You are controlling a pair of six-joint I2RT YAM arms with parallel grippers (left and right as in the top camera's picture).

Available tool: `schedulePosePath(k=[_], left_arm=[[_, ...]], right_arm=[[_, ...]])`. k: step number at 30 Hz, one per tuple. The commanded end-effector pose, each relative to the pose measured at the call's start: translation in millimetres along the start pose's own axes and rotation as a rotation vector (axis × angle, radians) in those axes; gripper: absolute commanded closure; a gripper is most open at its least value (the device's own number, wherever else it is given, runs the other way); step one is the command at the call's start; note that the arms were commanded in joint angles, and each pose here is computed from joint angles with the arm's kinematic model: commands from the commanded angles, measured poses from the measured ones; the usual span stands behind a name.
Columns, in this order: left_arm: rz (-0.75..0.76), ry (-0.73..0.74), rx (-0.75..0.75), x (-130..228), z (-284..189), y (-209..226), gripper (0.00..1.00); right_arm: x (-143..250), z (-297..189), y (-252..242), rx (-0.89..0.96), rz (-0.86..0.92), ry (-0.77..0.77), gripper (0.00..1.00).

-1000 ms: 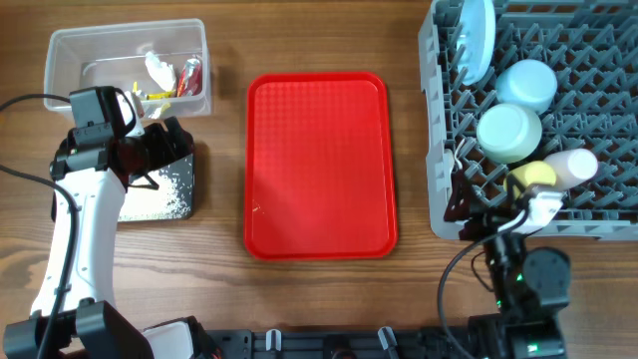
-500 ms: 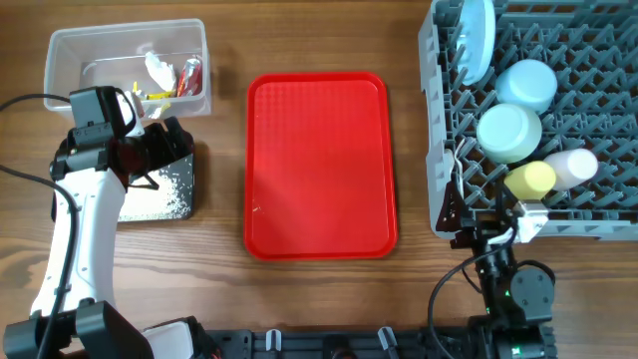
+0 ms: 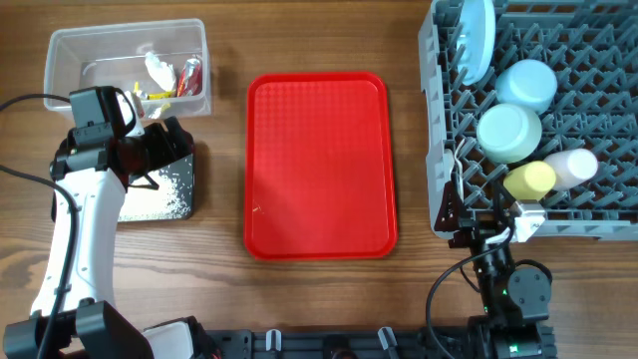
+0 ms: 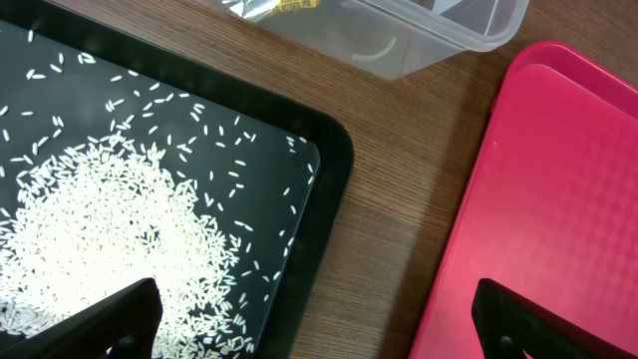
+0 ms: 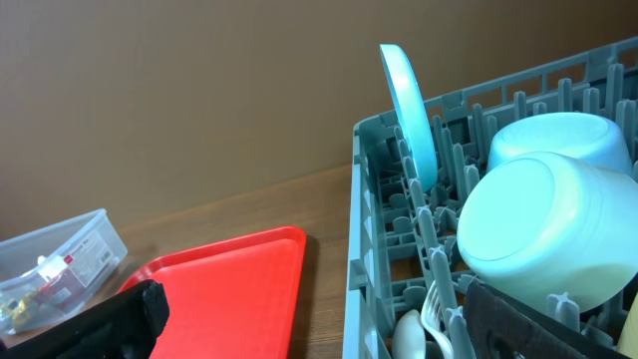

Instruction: Sort waste into correct bins and load items into the dishwasher rack

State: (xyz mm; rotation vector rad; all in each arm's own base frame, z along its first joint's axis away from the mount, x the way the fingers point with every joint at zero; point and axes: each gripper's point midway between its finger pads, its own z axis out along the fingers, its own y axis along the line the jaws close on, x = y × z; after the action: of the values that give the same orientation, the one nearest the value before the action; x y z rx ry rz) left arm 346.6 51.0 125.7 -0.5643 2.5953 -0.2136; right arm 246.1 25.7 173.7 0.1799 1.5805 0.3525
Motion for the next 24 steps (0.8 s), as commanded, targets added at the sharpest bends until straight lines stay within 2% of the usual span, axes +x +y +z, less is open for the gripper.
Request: schedulePosePath(k=[1, 6, 14, 18, 24], left_arm=[[0.017, -0.002, 0.002, -2, -1, -1, 0.0], [0.021, -0.061, 0.014, -9, -20, -4, 0.0], [0.083, -0.291, 0.086, -22, -97, -30, 0.0], [0.163, -0.422, 0.144, -14, -144, -57, 0.0], [0.25, -0.55, 0.249, 22, -190, -77, 0.0]], right_arm=[[0, 0, 2, -0.015, 0.005, -0.001, 0.0], [0, 0, 2, -0.014, 0.005, -0.002, 0.0], [0, 0, 2, -0.015, 0.005, -0.001, 0.0], [0, 0, 2, -0.015, 0.004, -0.002, 0.0], [0, 0, 2, -0.014, 0.005, -0.001, 0.0]])
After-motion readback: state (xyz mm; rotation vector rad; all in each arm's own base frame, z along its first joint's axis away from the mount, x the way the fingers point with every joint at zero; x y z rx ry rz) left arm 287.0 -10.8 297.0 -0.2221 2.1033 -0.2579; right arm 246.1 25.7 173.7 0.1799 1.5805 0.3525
